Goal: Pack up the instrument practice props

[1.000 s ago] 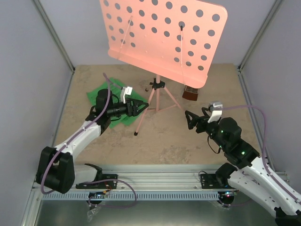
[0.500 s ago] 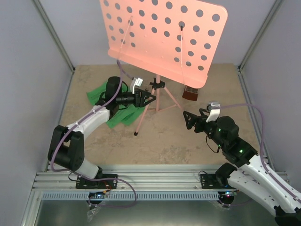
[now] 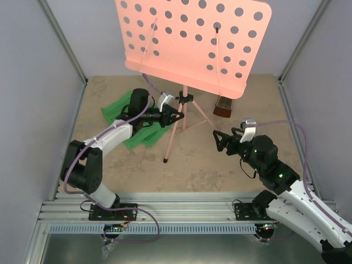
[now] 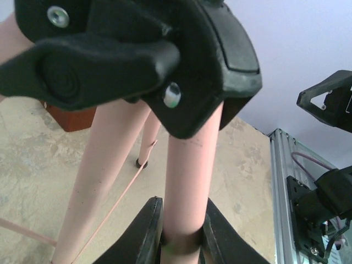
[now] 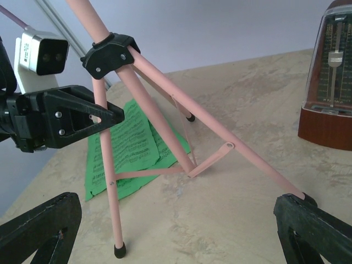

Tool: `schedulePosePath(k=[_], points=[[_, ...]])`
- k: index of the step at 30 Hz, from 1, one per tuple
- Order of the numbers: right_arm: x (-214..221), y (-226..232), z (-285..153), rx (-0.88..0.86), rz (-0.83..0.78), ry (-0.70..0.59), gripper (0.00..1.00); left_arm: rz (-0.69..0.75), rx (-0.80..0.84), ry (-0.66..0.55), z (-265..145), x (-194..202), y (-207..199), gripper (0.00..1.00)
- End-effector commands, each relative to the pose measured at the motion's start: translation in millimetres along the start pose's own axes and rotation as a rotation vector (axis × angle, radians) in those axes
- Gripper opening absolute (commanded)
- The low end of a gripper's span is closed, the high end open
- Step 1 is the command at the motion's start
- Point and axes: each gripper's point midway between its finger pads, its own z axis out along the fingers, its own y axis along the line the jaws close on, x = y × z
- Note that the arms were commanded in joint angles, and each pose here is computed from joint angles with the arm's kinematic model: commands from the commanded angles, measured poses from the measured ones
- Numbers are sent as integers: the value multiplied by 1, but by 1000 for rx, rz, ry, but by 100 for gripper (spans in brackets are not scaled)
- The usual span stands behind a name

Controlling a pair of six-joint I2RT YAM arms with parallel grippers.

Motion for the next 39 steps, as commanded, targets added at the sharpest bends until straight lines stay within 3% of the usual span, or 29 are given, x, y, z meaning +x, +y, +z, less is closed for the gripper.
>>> schedulePosePath(k=[1,9,17,24,29,31,33,36,39], points=[[0,1,-2,-16,19,-12,98,-79,-90,71,-2,23,5,4],[-2,-5,-10,5,29,-31,98,-60,-247,-136,-9,-9,-24,0],[-9,-14,-21,65,29,-44,98,-266,-468,-341,4,-16,-32,0],[-14,-17,-28,79,41,-68,98,-345,-533,-385,51,-8,-48,0],[-14,-19,-31,91,38,-68,98,-400,-535,-342,68,9,-41,0],[-15,-19,-31,90,36,-71,98,-402,-532,-336,67,12,-42,11],[-15,-19,-32,89,34,-75,98,-393,-518,-351,60,10,-46,34],[-17,-19,-32,89,32,-78,98,-366,-497,-359,50,4,-56,60],[-18,-17,-33,83,33,-80,98,-360,-514,-366,32,5,-61,81]])
